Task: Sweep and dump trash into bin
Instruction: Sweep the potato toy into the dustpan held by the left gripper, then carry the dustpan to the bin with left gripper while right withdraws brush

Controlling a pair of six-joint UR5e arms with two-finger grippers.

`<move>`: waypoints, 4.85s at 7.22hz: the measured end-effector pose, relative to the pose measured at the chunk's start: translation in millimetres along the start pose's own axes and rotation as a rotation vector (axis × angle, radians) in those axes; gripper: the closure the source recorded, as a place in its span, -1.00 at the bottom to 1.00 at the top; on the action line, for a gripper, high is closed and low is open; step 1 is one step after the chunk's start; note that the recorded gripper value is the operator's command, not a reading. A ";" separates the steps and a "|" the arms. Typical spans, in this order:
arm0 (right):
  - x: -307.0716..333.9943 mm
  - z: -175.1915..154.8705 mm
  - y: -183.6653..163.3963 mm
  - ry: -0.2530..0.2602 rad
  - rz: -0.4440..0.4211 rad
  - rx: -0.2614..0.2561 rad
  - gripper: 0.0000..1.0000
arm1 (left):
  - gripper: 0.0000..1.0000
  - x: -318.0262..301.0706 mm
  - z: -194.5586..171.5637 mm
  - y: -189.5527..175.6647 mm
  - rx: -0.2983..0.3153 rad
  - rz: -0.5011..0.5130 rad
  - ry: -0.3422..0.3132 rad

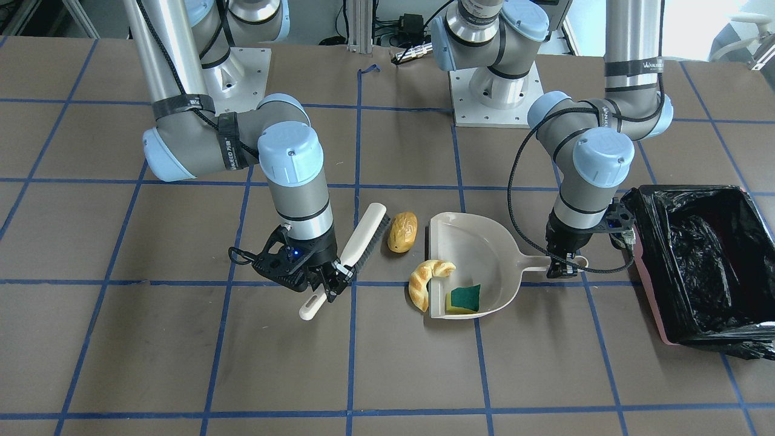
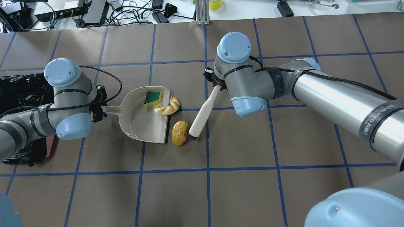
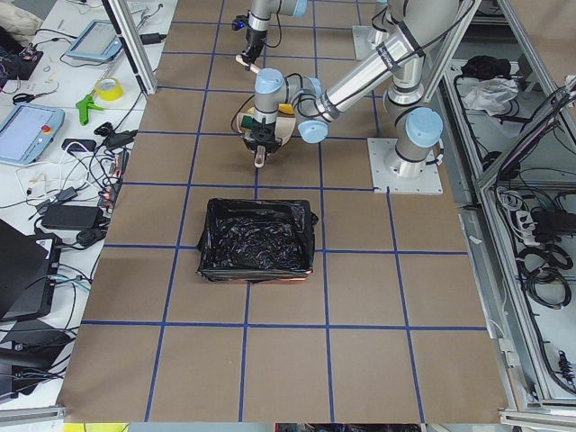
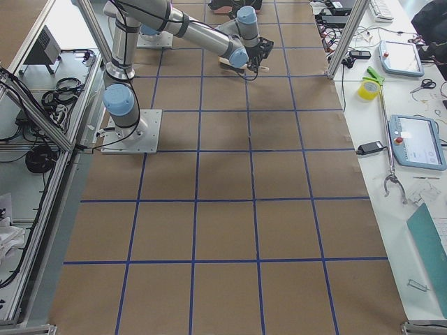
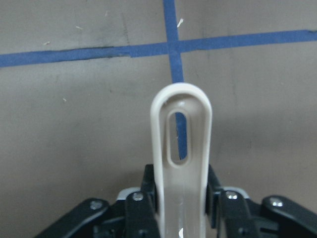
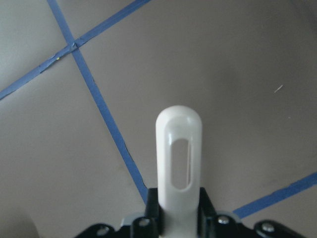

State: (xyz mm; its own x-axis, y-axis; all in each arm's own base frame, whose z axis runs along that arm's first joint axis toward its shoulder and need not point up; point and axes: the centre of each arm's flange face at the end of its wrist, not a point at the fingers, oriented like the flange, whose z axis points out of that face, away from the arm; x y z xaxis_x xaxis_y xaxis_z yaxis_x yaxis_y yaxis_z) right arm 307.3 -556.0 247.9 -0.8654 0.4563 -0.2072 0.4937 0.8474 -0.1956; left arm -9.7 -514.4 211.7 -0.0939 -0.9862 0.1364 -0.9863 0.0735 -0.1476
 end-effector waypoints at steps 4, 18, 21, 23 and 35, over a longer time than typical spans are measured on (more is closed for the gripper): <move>-6.4 5.8 33.8 0.050 -0.051 0.001 1.00 | 1.00 -0.8 -0.1 -3.5 0.070 -0.001 0.051; -83.8 36.3 35.4 -0.028 0.008 0.007 1.00 | 1.00 12.8 -11.3 39.3 0.277 0.048 0.038; -109.0 42.6 46.9 -0.048 0.029 0.007 1.00 | 1.00 12.9 -10.0 39.7 0.273 0.047 0.035; -128.5 35.3 54.6 -0.072 0.048 0.012 1.00 | 1.00 15.2 -11.5 39.1 0.274 0.048 0.038; 16.0 -46.2 -127.6 0.096 -0.328 -0.123 1.00 | 1.00 43.3 -51.4 23.4 0.090 0.084 -0.069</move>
State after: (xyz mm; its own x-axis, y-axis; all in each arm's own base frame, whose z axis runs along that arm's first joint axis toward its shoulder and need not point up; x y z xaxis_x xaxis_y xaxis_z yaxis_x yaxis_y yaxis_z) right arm 226.5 -644.3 313.8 -0.9830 0.1735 -0.0600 0.1796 0.9766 -0.1187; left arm -43.8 -547.7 264.5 -0.1632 -0.9852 0.0523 -0.9590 0.1459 -0.2429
